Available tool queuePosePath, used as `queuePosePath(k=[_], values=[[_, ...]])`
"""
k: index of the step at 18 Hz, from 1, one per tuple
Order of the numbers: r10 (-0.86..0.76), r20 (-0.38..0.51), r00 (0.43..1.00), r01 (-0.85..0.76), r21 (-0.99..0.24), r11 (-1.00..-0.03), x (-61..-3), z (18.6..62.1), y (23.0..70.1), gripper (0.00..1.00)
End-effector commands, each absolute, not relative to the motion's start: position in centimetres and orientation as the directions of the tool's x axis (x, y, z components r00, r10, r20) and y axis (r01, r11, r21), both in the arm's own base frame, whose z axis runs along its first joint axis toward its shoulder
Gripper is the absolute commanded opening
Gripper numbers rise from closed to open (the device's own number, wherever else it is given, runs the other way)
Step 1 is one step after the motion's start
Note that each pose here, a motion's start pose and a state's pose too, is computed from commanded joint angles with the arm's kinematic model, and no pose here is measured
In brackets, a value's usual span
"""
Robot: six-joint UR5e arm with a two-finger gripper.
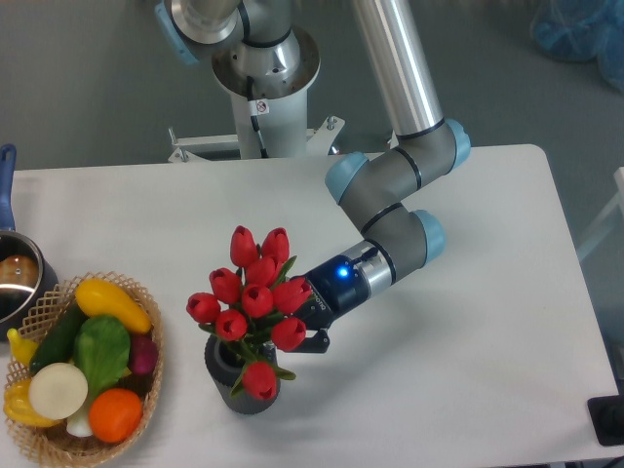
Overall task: Insert the flowers into the vase
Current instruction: 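Push the tulip bunch further down into the vase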
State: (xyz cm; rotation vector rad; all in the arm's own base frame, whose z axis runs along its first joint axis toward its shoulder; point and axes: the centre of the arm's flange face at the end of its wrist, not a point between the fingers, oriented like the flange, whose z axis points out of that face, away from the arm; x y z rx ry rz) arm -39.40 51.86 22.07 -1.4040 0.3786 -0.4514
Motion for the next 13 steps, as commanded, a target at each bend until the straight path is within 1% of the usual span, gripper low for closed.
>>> queuePosePath(k=[6,13], values=[[-0.514,0.010,0.858,0.077,-0.991,0.108,-39.37,21.92,51.84,0.15],[-0.514,0.009,0.858,0.074,-0.991,0.107,-39.32,21.94,51.81,0.21]])
